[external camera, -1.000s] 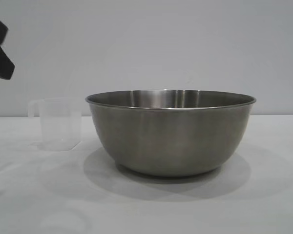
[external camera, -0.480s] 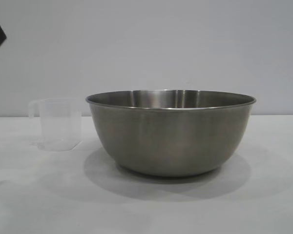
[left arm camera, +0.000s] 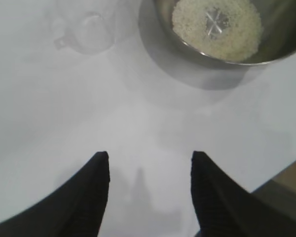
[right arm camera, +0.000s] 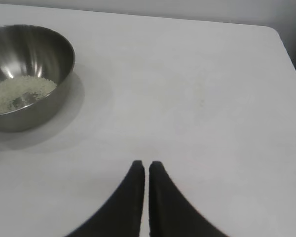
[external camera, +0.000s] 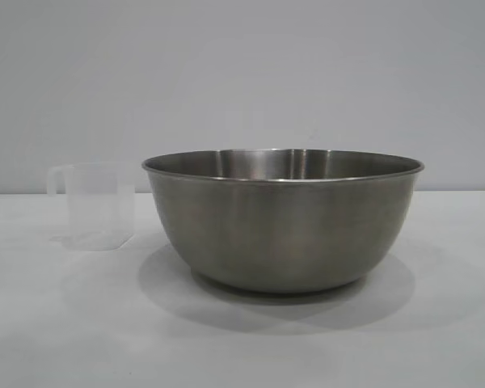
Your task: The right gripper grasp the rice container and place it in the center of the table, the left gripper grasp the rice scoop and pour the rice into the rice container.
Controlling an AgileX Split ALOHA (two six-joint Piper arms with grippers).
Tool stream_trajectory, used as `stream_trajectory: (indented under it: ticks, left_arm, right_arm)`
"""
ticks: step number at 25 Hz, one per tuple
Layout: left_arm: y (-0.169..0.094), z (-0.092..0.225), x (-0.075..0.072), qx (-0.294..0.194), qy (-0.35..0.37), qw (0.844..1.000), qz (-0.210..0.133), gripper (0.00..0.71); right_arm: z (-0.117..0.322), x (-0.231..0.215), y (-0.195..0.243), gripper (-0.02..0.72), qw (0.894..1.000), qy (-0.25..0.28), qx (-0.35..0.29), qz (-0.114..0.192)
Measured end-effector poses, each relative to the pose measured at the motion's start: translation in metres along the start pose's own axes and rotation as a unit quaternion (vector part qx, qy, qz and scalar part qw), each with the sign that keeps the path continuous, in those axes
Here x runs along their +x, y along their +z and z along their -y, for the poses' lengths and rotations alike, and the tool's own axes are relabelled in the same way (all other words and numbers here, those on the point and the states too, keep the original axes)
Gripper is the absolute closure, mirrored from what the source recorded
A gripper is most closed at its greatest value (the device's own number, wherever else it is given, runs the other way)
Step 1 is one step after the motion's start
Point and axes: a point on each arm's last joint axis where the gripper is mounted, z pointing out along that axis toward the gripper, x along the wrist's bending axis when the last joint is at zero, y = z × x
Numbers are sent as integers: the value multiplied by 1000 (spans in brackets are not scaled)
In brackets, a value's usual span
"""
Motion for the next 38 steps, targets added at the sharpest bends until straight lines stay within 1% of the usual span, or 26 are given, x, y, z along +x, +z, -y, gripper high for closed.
stream_trajectory:
  ticks: [4,8,9,13,18,20,22,38]
  left_arm:
    - [-25,22,-2,-8,6,1000,-13,289]
    - [-42,45,-2,-12,-15,999,-36,289]
    - [-44,52,-1,-13,-19,999,-41,289]
    - [-48,78,-3,-47,-33,997,-43,289]
    - [-38,99,-4,-103,-32,993,-45,289]
    - [-35,102,-3,-123,-31,991,-45,289]
    - [-33,103,-3,-131,-30,990,-47,289]
    - [-32,103,-2,-135,-28,989,-54,289]
  right_arm:
    - [0,0,0,703,1000,0,0,0]
    - [0,0,0,703,1000,0,0,0]
    - [0,0,0,703,1000,0,0,0]
    - [0,0,0,703,1000,0,0,0]
    - [0,0,0,703,1000,0,0,0]
    - [0,0,0,703,1000,0,0,0]
    - [0,0,0,703,1000,0,0,0]
    - [0,0,0,703,1000,0,0,0]
